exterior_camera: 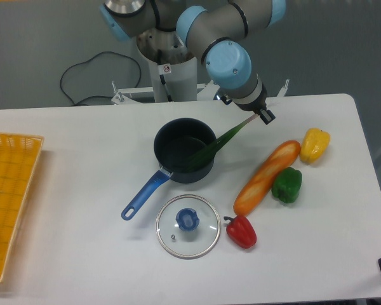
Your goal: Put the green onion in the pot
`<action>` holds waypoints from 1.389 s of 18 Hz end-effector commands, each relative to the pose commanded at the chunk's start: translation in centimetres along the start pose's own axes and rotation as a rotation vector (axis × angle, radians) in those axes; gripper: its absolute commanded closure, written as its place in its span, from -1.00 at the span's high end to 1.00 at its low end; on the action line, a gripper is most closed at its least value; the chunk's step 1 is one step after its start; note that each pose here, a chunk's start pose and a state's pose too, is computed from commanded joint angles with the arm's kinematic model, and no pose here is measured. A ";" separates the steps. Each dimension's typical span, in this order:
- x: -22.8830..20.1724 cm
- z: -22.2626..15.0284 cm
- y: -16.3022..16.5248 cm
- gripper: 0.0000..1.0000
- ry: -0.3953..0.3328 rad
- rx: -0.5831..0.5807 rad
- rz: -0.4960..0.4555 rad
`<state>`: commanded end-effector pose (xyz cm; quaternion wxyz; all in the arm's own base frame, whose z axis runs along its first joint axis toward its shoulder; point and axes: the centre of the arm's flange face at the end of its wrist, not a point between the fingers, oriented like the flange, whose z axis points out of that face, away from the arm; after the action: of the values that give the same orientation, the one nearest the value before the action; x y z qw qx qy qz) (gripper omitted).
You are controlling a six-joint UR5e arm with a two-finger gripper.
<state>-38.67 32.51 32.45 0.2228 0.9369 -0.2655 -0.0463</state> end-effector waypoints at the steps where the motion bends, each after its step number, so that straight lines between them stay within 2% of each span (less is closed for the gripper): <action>1: 0.0 0.1 0.0 -0.44 0.001 0.000 0.001; 3: 0.0 0.0 0.0 -0.32 0.000 0.000 0.000; 12: -0.1 0.0 0.0 -0.13 0.000 0.002 -0.002; 16: -0.3 -0.4 0.1 0.30 -0.007 0.011 -0.006; 17: -0.4 -0.5 0.1 0.48 -0.010 0.012 -0.005; 19: -0.7 -0.6 0.2 0.99 -0.013 0.029 -0.008; 23: -1.0 -1.1 0.3 1.00 -0.023 0.059 -0.018; 25: -1.5 -1.9 0.5 1.00 -0.039 0.115 -0.029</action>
<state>-39.79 33.66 34.28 0.1625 0.9508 -0.2586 -0.0525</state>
